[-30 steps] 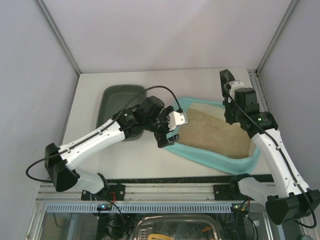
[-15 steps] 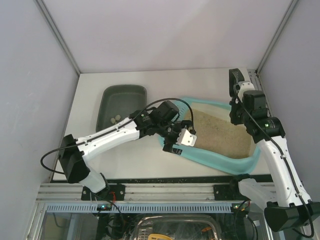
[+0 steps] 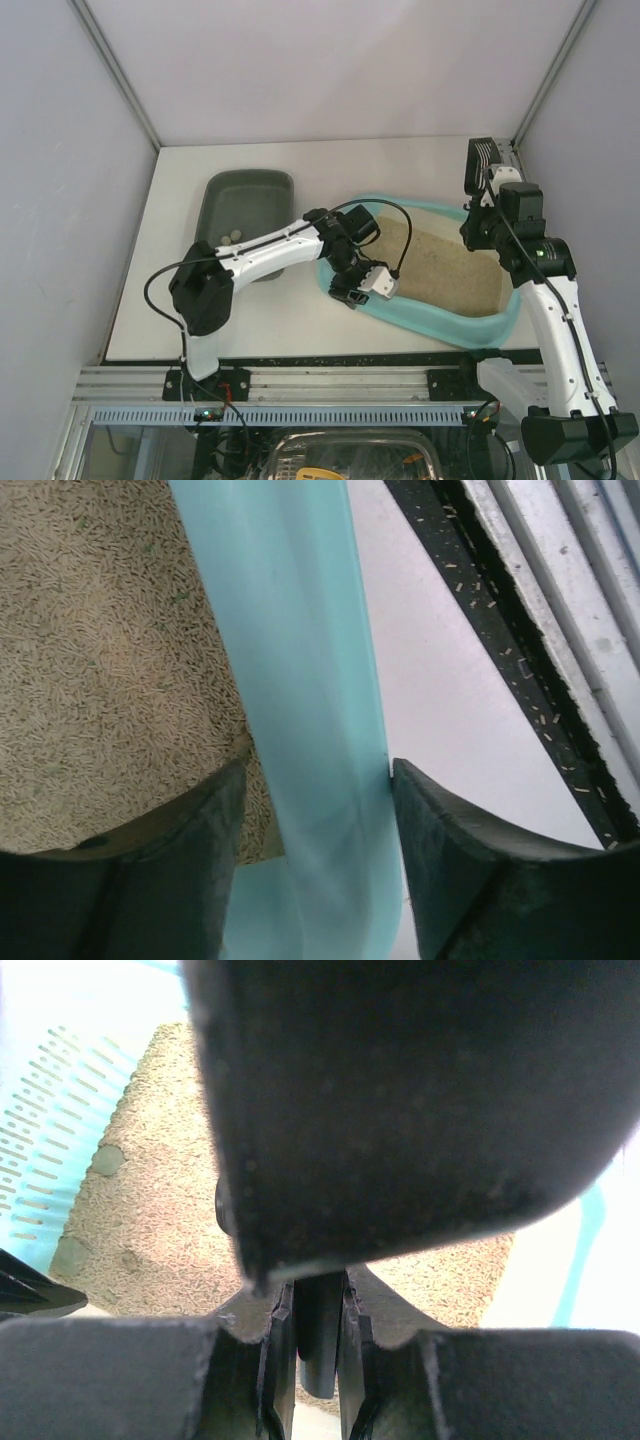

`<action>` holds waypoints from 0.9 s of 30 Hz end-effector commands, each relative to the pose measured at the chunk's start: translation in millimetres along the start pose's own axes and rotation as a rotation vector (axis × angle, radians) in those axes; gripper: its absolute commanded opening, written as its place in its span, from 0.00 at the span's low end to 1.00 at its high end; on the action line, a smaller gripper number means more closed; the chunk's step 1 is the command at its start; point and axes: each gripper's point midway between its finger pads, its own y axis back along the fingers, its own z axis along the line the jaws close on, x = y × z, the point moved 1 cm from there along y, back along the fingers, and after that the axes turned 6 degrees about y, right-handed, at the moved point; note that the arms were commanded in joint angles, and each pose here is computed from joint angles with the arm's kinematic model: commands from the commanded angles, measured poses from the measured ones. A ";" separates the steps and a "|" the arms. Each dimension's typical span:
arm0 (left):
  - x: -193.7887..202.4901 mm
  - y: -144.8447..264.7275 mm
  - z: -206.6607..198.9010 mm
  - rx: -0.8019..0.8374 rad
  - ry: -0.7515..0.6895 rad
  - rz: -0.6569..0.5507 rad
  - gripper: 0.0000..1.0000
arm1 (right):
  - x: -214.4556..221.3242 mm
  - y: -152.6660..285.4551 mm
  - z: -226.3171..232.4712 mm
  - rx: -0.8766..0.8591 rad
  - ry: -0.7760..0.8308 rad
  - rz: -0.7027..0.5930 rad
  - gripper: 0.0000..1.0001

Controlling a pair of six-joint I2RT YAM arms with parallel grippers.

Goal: Clean the litter box

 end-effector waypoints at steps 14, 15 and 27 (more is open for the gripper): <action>58.7 74.1 88.1 -0.178 -0.098 0.148 0.46 | 41.0 -4.2 65.1 -0.367 0.045 0.123 0.00; 62.3 76.4 91.7 -0.181 -0.101 0.152 0.46 | 44.4 -4.8 66.1 -0.369 0.063 0.138 0.00; 87.0 97.6 130.6 -0.259 -0.098 0.156 0.40 | 74.6 -28.0 101.5 -0.541 0.134 0.338 0.00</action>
